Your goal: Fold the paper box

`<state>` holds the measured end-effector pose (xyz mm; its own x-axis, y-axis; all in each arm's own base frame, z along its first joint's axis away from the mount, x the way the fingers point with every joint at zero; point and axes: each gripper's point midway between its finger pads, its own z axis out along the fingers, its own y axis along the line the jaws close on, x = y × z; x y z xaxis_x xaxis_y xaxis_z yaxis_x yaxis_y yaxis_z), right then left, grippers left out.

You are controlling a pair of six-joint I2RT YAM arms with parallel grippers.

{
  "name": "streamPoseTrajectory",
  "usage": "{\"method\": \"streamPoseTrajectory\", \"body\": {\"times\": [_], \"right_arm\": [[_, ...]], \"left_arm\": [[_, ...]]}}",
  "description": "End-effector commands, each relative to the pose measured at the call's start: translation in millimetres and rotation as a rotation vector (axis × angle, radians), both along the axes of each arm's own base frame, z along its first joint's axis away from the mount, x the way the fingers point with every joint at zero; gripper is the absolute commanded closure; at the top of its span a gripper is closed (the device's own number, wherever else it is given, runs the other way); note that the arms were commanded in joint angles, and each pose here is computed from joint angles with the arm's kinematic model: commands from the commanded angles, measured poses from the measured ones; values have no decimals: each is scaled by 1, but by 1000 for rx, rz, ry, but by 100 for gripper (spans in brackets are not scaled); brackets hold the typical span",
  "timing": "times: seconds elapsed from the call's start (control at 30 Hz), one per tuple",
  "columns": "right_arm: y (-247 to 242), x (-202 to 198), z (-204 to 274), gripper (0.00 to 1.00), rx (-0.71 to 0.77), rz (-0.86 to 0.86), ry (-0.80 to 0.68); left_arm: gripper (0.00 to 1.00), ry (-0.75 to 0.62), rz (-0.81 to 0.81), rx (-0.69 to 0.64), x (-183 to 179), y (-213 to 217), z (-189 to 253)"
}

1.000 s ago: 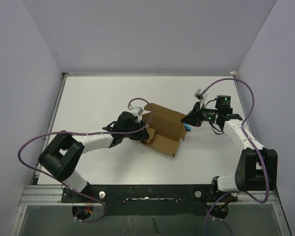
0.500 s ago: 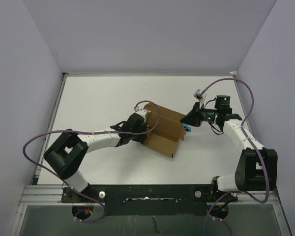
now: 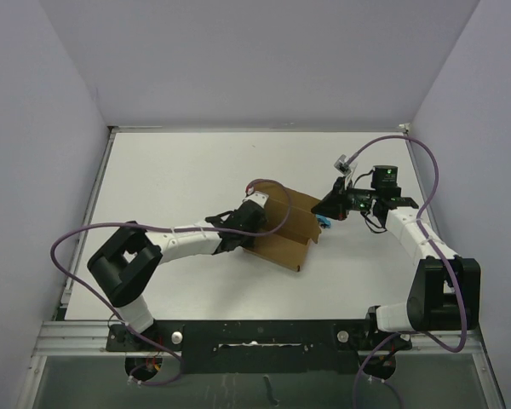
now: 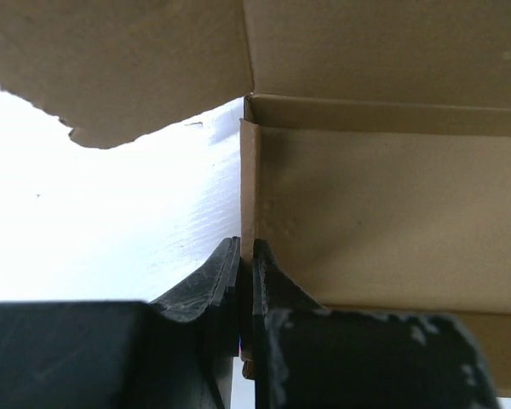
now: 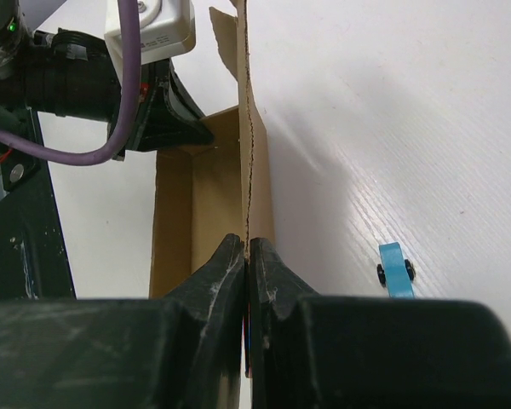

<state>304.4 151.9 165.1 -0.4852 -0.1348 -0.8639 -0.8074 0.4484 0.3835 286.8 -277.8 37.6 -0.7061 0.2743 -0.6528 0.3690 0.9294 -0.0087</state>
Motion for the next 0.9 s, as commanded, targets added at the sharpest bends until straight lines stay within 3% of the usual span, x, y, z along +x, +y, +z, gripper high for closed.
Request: {"method": "streamPoseTrajectory", "body": {"times": [0.0, 0.13, 0.27, 0.4, 0.87], "right_arm": [[4, 1, 9, 100, 15, 29, -35], [5, 0, 9, 100, 15, 31, -36], [5, 0, 9, 100, 15, 30, -36], [4, 0, 8, 100, 15, 30, -35], [4, 1, 8, 100, 11, 33, -41]], "left_arm": [[100, -48, 12, 133, 9, 11, 3], [100, -40, -1, 122, 8, 2, 6], [78, -42, 2, 67, 9, -8, 13], [69, -57, 7, 26, 11, -13, 26], [61, -127, -17, -161, 0, -17, 71]]}}
